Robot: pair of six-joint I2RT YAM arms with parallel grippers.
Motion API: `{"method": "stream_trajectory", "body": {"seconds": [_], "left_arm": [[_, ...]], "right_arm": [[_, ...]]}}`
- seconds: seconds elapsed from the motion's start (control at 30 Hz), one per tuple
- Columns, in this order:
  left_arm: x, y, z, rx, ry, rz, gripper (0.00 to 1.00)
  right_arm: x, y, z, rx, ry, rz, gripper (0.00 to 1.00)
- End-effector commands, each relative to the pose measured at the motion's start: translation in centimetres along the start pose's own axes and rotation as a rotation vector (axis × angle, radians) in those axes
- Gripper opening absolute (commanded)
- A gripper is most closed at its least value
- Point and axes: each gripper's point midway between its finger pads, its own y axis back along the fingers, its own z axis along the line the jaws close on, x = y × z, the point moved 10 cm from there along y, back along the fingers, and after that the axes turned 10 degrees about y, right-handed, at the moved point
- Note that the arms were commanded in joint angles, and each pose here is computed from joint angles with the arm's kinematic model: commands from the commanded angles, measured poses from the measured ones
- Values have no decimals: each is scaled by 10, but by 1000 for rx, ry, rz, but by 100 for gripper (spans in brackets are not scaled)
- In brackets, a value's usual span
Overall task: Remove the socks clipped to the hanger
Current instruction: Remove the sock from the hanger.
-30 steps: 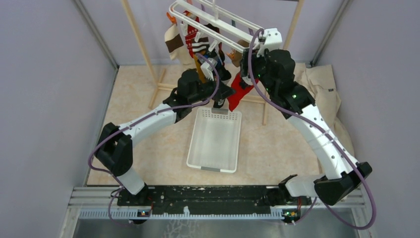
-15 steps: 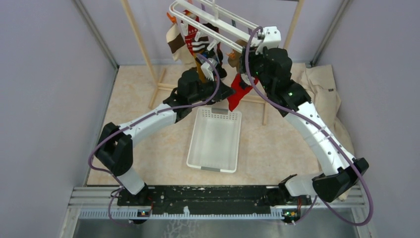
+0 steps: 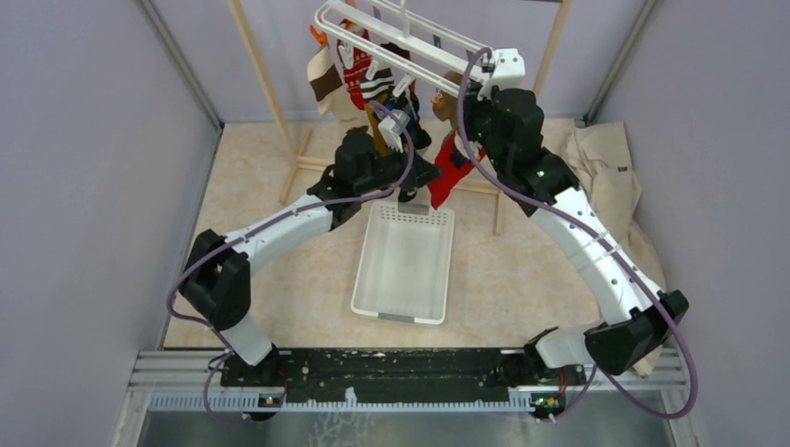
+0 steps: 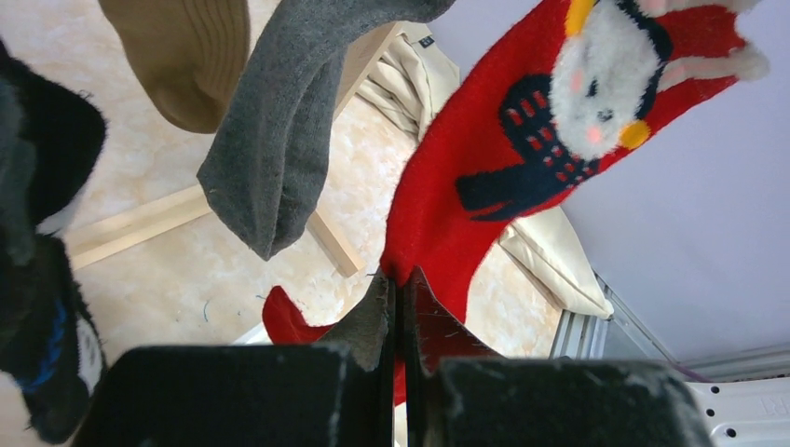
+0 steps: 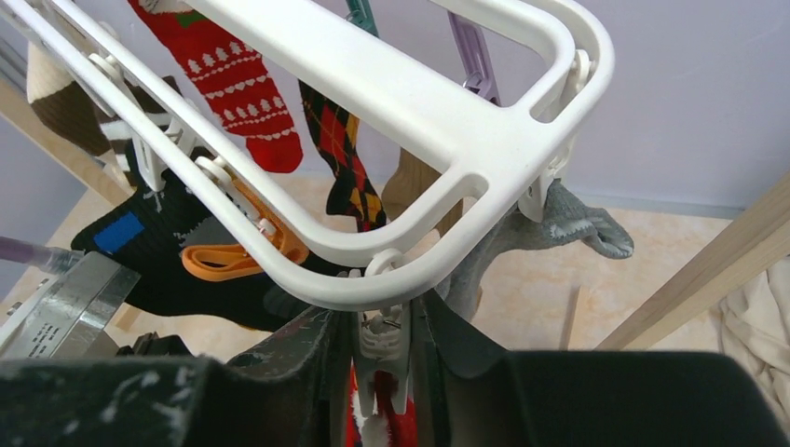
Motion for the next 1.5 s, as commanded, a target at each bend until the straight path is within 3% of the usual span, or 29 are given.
{"method": "stream_trajectory", "body": {"seconds": [0.0, 0.1, 0.5, 0.7, 0.97, 1.13, 1.47], "left_arm": [[-3, -3, -5, 9, -23, -1, 0], [-3, -3, -5, 6, -25, -2, 0], [-6, 21, -20, 13, -25, 5, 0], [0, 50, -30, 0, -12, 30, 0], [9, 83, -39, -18, -9, 53, 1], [20, 101, -37, -37, -5, 75, 4], [54, 117, -16, -91, 41, 137, 4]], "right_arm": [[-32, 9, -1, 1, -40, -120, 17], [-34, 11, -1, -2, -38, -128, 1], [-36, 14, -3, -4, -23, -127, 0], [-25, 15, -1, -24, -33, -107, 31], [-12, 23, 1, -47, -61, -93, 55], [-4, 34, -1, -70, -76, -85, 65], [24, 70, -7, -85, -137, -56, 66]]}}
